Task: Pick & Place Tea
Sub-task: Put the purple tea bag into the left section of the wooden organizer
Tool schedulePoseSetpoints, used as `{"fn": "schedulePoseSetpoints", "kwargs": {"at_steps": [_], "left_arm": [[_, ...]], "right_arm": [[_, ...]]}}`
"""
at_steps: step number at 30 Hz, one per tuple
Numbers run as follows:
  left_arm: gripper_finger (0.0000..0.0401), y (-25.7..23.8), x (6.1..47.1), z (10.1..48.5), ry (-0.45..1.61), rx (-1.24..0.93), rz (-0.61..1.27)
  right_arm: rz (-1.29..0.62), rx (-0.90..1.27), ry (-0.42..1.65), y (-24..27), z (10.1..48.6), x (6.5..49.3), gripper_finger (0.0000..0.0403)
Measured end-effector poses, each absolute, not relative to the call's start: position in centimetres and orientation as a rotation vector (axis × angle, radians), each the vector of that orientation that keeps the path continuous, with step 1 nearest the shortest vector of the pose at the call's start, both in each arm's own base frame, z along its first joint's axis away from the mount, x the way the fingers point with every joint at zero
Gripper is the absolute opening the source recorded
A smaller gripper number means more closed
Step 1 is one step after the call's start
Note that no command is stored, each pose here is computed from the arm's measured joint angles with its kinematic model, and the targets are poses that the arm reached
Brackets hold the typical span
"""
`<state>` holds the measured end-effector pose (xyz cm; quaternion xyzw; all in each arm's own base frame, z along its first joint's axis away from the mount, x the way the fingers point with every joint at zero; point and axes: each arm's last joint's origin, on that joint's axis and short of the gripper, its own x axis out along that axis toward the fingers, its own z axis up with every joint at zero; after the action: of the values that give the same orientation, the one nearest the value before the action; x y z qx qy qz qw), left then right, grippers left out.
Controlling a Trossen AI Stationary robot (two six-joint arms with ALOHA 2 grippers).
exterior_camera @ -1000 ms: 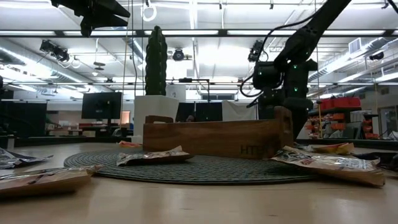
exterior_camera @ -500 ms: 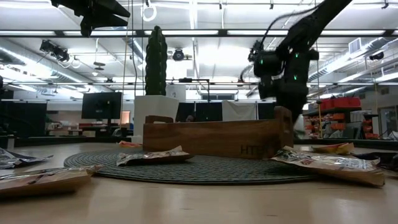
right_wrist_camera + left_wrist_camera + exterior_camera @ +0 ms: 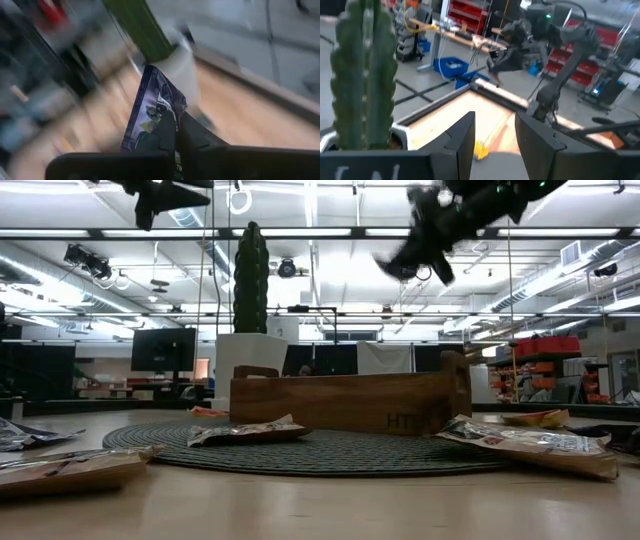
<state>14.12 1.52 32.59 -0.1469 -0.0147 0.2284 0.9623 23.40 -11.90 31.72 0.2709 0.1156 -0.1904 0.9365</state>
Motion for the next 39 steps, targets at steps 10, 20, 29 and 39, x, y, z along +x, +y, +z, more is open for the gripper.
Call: {"fn": "schedulePoseSetpoints", "kwargs": {"at_steps": [10, 20, 29, 39], "left_arm": [[0.0144, 1.6, 17.4, 34.0, -0.177, -0.043, 0.461], [0.0144, 1.9, 23.0, 33.3, -0.387, 0.022, 0.502], [0.0145, 2.1, 27.2, 32.1, -0.447, 0.011, 0.479], [0.0145, 2.1, 32.5, 34.3, -0.380, 0.191, 0.477]], "right_arm": [[-0.393, 0.546, -0.246, -8.6, 36.1, 25.1, 0.0000], [-0.433, 0.565, -0.406, -6.4, 37.2, 25.6, 0.0000], [-0.371, 0.603, -0.453, -5.1, 36.6, 27.5, 0.0000], [-0.352, 0.632, -0.501, -5.1, 36.0, 28.7, 0.0000]]}}
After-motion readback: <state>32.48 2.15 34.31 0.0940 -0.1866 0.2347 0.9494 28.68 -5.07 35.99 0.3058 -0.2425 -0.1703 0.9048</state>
